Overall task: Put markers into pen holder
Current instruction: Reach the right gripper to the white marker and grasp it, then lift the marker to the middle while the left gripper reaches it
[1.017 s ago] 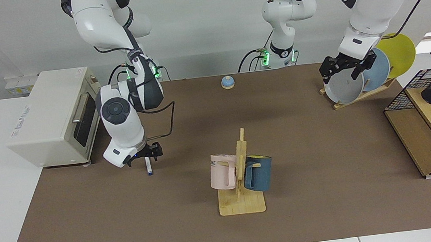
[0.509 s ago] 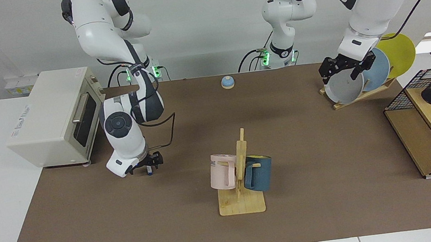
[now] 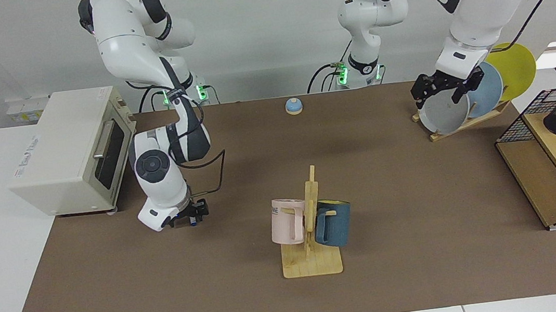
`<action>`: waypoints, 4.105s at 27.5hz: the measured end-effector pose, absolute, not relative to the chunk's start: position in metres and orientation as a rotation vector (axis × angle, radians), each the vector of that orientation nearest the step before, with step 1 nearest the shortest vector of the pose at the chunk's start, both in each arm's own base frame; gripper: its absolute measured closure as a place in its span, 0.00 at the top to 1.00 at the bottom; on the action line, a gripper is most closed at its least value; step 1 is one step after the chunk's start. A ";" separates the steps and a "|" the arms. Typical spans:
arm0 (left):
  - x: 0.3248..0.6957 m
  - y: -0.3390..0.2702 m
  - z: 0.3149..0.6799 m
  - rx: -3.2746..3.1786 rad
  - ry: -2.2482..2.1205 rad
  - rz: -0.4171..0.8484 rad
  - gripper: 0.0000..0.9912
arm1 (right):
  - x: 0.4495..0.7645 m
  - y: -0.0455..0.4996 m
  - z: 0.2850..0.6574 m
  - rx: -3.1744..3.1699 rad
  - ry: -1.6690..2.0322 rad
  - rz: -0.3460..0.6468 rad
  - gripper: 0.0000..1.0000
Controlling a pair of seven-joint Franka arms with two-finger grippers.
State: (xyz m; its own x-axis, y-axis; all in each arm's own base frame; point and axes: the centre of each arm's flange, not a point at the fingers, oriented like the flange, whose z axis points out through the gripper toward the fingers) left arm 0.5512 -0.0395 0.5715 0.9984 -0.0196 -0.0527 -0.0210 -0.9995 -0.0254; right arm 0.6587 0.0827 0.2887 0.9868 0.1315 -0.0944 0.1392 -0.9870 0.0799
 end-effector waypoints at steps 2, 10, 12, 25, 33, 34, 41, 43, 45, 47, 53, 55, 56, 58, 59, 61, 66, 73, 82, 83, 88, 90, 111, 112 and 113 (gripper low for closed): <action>0.551 -0.040 0.571 -3.114 0.032 0.082 1.00 | 0.658 0.083 0.288 3.045 0.210 -0.137 0.82; 0.551 -0.040 0.571 -3.115 0.032 0.082 1.00 | 0.654 0.088 0.285 3.042 0.221 -0.163 0.73; 0.551 -0.040 0.571 -3.115 0.032 0.082 1.00 | 0.654 0.091 0.287 3.041 0.229 -0.160 0.61; 0.551 -0.040 0.571 -3.115 0.032 0.082 1.00 | 0.653 0.097 0.292 3.039 0.242 -0.151 0.17; 0.551 -0.040 0.571 -3.115 0.032 0.081 1.00 | 0.656 0.097 0.317 3.042 0.208 -0.089 0.17; 0.551 -0.040 0.571 -3.115 0.032 0.080 1.00 | 0.656 0.097 0.321 3.044 0.194 -0.080 0.17; 0.552 -0.040 0.572 -3.116 0.032 0.075 1.00 | 0.651 0.111 0.355 3.079 0.100 -0.045 0.17; 0.552 -0.040 0.572 -3.116 0.032 0.074 1.00 | 0.647 0.116 0.368 3.081 0.102 -0.046 0.17; 0.552 -0.041 0.572 -3.122 0.032 0.073 1.00 | 0.642 0.126 0.384 3.086 0.116 -0.045 0.17; 0.552 -0.043 0.572 -3.139 0.030 0.074 1.00 | 0.635 0.138 0.400 3.090 0.129 -0.035 0.17; 0.552 -0.047 0.573 -3.170 0.030 0.070 1.00 | 0.614 0.175 0.439 3.106 0.099 -0.020 0.17; 0.552 -0.049 0.575 -3.173 0.036 0.059 1.00 | 0.608 0.184 0.448 3.107 0.084 -0.029 0.17; 0.552 -0.051 0.576 -3.174 0.040 0.053 1.00 | 0.605 0.188 0.452 3.106 0.072 -0.034 0.17; 0.552 -0.055 0.580 -3.177 0.051 0.042 1.00 | 0.601 0.196 0.459 3.102 0.042 -0.051 0.17; 0.551 -0.058 0.581 -3.179 0.056 0.038 1.00 | 0.599 0.200 0.461 3.099 0.029 -0.060 0.17; 0.550 -0.062 0.583 -3.184 0.068 0.034 1.00 | 0.596 0.207 0.463 3.102 -0.005 -0.077 0.17; 0.548 -0.073 0.585 -3.244 0.051 0.044 1.00 | 0.589 0.226 0.471 3.148 -0.091 -0.107 0.17; 0.547 -0.080 0.585 -3.286 0.020 0.055 1.00 | 0.580 0.246 0.487 3.203 -0.226 -0.127 0.17; 0.537 -0.126 0.585 -3.290 0.183 0.074 1.00 | 0.567 0.279 0.504 3.232 -0.347 -0.124 0.17; 0.536 -0.132 0.585 -3.287 0.221 0.076 1.00 | 0.565 0.283 0.505 3.232 -0.357 -0.125 0.17; 0.526 -0.162 0.583 -3.260 0.470 0.096 1.00 | 0.554 0.305 0.508 3.256 -0.475 -0.182 0.17; 0.521 -0.173 0.582 -3.240 0.588 0.108 1.00 | 0.553 0.309 0.511 3.268 -0.543 -0.214 0.17; 0.479 -0.260 0.584 -3.150 1.367 0.146 1.00 | 0.555 0.327 0.526 3.211 -1.315 -0.479 0.17; 0.477 -0.264 0.585 -3.147 1.380 0.146 1.00 | 0.554 0.328 0.526 3.203 -1.329 -0.487 0.17; 0.474 -0.267 0.586 -3.142 1.390 0.144 1.00 | 0.552 0.331 0.526 3.193 -1.344 -0.493 0.17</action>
